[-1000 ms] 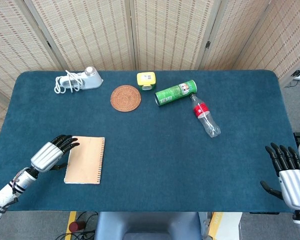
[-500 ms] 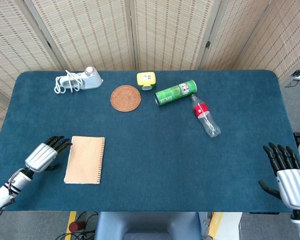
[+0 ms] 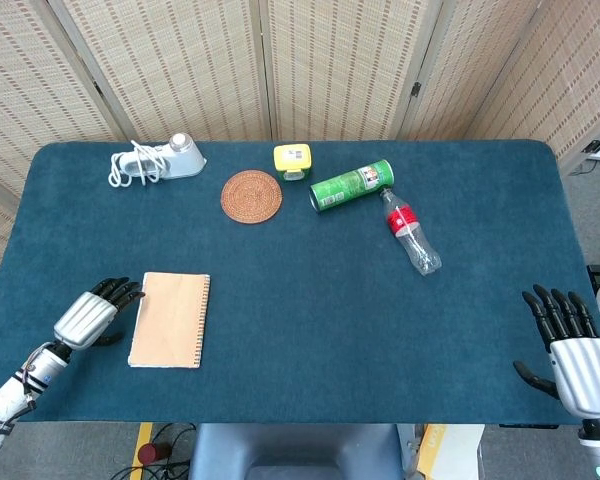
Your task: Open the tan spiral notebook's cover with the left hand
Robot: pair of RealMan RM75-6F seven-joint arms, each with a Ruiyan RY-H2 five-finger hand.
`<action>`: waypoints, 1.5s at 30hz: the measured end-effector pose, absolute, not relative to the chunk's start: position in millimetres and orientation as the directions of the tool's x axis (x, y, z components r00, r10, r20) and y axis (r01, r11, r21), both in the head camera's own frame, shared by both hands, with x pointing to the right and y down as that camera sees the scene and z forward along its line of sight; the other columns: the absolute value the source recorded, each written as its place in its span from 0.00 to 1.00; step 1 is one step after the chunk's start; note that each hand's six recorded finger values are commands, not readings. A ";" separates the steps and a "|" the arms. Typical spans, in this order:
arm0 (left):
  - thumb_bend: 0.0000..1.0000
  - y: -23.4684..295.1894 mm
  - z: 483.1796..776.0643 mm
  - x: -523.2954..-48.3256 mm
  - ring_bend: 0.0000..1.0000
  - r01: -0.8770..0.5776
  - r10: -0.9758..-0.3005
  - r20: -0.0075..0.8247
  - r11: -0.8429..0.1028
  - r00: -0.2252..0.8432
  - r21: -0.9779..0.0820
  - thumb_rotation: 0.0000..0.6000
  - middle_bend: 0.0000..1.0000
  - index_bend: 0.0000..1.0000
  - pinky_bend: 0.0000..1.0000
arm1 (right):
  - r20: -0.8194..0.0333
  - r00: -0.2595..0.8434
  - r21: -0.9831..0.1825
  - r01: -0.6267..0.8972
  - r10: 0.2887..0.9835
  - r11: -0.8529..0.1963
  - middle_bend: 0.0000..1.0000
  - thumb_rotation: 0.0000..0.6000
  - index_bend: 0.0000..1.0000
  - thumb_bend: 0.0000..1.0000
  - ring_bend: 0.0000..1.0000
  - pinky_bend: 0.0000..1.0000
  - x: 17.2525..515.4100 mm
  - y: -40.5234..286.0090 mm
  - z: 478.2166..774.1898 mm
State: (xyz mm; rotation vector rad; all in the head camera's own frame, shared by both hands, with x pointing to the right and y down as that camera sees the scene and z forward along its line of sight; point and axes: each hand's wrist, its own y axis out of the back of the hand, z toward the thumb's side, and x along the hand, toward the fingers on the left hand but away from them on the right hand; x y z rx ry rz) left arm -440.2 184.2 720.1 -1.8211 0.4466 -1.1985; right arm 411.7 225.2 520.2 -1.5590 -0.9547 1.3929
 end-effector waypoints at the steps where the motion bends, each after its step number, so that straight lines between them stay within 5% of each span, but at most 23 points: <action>1: 0.24 185.3 721.3 -438.2 0.13 0.164 -0.688 0.551 -0.546 0.473 -0.822 1.00 0.17 0.22 0.21 | -0.374 0.100 -0.926 0.016 0.922 -0.377 0.07 1.00 0.00 0.21 0.01 0.01 411.8 225.3 519.9; 19: 0.24 188.8 728.7 -395.7 0.13 0.052 -0.680 0.482 -0.549 0.552 -0.834 1.00 0.18 0.26 0.21 | -0.358 0.090 -0.932 0.018 0.929 -0.361 0.07 1.00 0.00 0.21 0.01 0.01 413.9 223.9 517.2; 45: 0.25 178.0 738.4 -379.3 0.15 -0.093 -0.752 0.437 -0.545 0.493 -0.833 1.00 0.21 0.30 0.24 | -0.362 0.057 -0.931 0.031 0.930 -0.364 0.07 1.00 0.00 0.21 0.01 0.01 420.9 224.2 521.6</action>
